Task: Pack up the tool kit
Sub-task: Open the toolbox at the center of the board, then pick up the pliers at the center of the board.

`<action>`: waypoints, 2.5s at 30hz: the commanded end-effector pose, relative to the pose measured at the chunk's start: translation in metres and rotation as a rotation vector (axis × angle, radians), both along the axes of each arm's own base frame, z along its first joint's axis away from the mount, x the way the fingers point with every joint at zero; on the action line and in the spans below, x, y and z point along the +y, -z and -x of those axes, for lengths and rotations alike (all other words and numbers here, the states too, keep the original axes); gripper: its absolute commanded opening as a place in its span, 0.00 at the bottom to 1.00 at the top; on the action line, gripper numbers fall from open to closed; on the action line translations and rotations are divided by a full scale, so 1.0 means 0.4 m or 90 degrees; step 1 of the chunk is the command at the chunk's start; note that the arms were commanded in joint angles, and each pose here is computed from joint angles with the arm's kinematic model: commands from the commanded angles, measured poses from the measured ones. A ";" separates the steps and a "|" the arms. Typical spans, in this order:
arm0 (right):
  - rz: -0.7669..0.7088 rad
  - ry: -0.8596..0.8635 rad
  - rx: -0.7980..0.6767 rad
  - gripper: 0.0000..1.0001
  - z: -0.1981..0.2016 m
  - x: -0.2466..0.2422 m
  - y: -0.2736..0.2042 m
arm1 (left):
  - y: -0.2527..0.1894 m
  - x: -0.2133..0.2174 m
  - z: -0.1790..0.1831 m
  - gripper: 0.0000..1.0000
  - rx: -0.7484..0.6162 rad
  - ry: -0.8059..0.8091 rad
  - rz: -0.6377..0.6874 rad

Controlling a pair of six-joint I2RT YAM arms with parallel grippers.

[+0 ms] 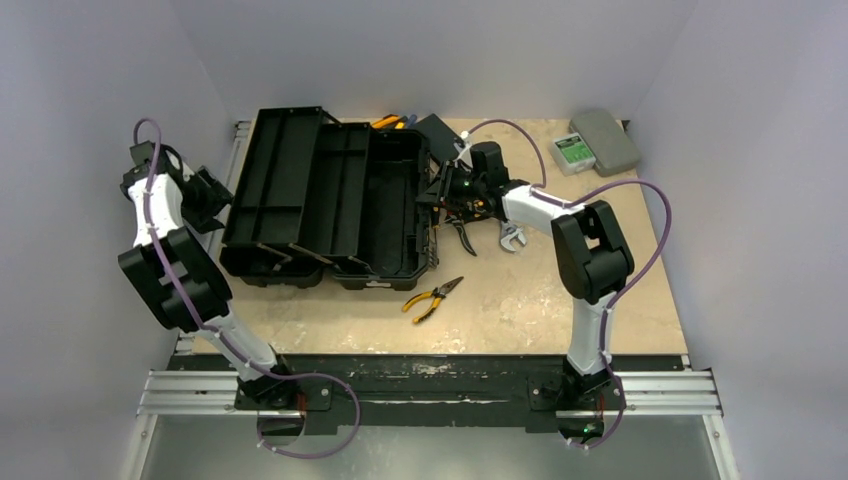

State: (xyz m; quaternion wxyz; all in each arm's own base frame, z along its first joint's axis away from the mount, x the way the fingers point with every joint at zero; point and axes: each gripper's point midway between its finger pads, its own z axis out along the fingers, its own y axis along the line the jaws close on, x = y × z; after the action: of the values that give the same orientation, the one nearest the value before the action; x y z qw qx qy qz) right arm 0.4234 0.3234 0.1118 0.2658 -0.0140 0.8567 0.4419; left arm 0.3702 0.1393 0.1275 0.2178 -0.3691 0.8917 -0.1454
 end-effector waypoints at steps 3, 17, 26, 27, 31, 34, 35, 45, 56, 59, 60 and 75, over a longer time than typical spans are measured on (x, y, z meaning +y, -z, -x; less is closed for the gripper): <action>0.010 -0.076 0.031 0.24 0.096 0.057 0.045 | -0.331 -0.073 0.008 0.79 -0.177 0.019 -0.065; -0.014 -0.097 0.001 0.25 0.126 0.094 0.003 | -0.647 -0.385 0.148 0.89 -0.374 0.184 -0.209; -0.035 -0.091 -0.010 0.41 0.136 0.106 -0.056 | -0.608 -0.588 0.203 0.89 -0.398 0.324 -0.198; -0.033 -0.091 -0.014 0.45 0.135 0.106 -0.070 | -0.603 -0.609 0.207 0.88 -0.401 0.340 -0.195; -0.016 -0.077 -0.032 0.65 0.130 0.091 -0.115 | -0.590 -0.659 0.212 0.89 -0.419 0.373 -0.204; -0.001 -0.053 -0.055 0.84 0.122 0.062 -0.152 | -0.573 -0.680 0.213 0.91 -0.420 0.402 -0.207; 0.000 -0.044 -0.066 0.92 0.117 0.052 -0.167 | -0.565 -0.681 0.212 0.93 -0.414 0.410 -0.213; 0.074 0.077 -0.114 0.99 0.110 -0.161 -0.232 | -0.549 -0.665 0.219 1.00 -0.442 0.401 -0.227; 0.270 0.305 -0.145 0.99 0.201 -0.448 -0.231 | -0.443 -0.929 0.242 1.00 -0.454 0.618 -0.116; 0.311 0.375 -0.149 0.99 0.239 -0.524 -0.214 | -0.387 -1.007 0.248 0.95 -0.429 0.668 -0.156; 0.316 0.386 -0.156 0.99 0.254 -0.539 -0.210 | -0.367 -1.028 0.248 0.94 -0.422 0.681 -0.172; 0.321 0.355 -0.135 0.99 0.388 -0.576 -0.087 | -0.080 -1.175 0.399 0.81 -0.280 0.930 -0.354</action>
State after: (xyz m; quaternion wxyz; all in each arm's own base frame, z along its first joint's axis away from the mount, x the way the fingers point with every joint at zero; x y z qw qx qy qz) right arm 0.2704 0.0945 0.1421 0.4363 0.1064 0.8858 0.1174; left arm 0.2199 -0.3324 0.1742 0.3232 0.3675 0.8607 -0.1402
